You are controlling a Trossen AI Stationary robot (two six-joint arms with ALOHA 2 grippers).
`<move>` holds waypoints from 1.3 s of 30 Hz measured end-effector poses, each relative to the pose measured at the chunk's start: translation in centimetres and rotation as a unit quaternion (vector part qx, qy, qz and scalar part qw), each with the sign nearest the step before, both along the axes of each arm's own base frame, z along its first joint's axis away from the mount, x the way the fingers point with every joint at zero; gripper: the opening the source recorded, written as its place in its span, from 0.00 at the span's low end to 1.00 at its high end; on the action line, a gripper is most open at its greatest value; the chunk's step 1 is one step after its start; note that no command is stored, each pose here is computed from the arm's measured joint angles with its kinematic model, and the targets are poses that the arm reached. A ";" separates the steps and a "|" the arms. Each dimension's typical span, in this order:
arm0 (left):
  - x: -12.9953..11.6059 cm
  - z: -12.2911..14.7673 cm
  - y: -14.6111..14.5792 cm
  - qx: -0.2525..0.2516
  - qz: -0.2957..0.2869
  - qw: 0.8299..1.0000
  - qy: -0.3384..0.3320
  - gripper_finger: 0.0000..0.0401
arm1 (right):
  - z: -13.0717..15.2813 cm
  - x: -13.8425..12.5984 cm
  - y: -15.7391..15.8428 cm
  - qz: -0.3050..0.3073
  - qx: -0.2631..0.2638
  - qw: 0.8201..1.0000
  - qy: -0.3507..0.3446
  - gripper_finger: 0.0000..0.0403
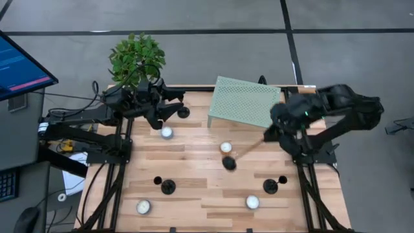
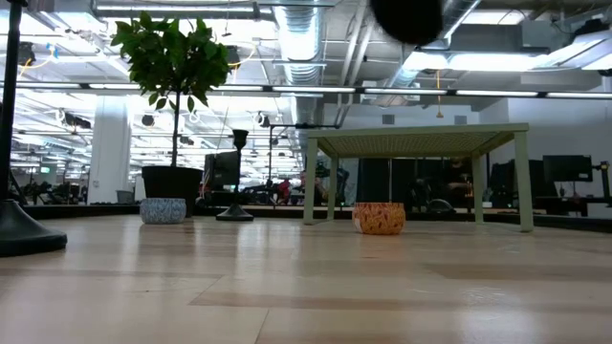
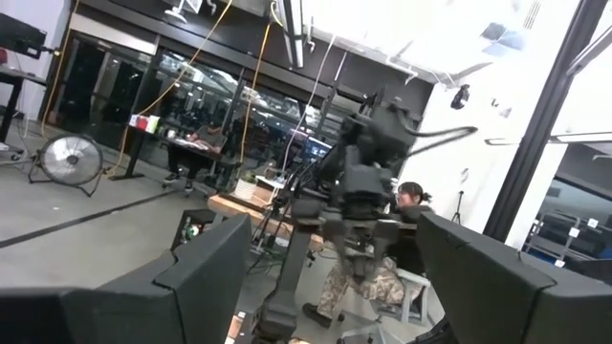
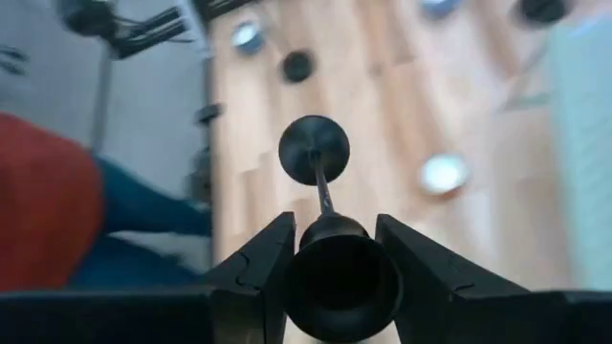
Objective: Pick & Place candle stick holders
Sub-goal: Put the candle holder on the shelf
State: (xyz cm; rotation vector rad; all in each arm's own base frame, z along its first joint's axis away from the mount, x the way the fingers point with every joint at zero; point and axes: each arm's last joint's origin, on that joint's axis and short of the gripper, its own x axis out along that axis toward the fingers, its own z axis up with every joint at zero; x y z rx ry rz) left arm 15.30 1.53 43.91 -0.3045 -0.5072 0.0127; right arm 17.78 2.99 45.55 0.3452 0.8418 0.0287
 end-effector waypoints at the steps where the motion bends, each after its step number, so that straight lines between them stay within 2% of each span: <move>1: 0.0 0.0 0.0 0.000 0.000 1.000 0.000 0.75 | -0.1 0.3 -0.8 -0.003 -0.018 1.000 -0.001 0.30; 5: 0.0 0.0 0.0 0.000 0.000 1.000 -0.001 0.75 | 0.1 1.3 -3.9 -0.019 -0.079 0.997 0.006 0.30; 10: 0.0 0.1 0.0 0.000 0.000 1.000 -0.003 0.75 | 0.8 2.6 -7.5 -0.025 -0.135 0.989 0.046 0.34; 14: -0.1 0.1 0.0 0.001 0.000 1.000 -0.006 0.75 | 2.0 3.6 -9.7 -0.014 -0.170 0.983 0.062 0.30; 20: -0.1 0.1 0.0 0.001 0.000 1.000 -0.007 0.75 | 4.6 4.6 -12.6 -0.033 -0.209 0.977 0.023 0.31; 24: -0.1 0.2 0.0 0.001 0.000 1.000 -0.010 0.75 | 3.8 4.7 -14.5 -0.047 -0.219 0.973 0.052 0.34; 29: -0.1 0.2 0.0 0.001 0.000 1.000 -0.014 0.75 | 2.6 5.9 -16.5 -0.062 -0.223 0.969 0.084 0.30; 32: -0.1 0.2 0.0 0.001 0.000 1.000 -0.014 0.75 | 2.2 6.4 -16.8 -0.058 -0.221 0.970 0.088 0.30; 37: -0.1 0.3 0.0 0.001 0.000 1.000 -0.015 0.75 | 1.6 7.1 -17.3 -0.056 -0.221 0.968 0.101 0.37; 39: -0.1 0.3 0.0 0.001 0.000 1.000 -0.015 0.75 | 1.5 7.2 -17.5 -0.057 -0.220 0.968 0.103 0.36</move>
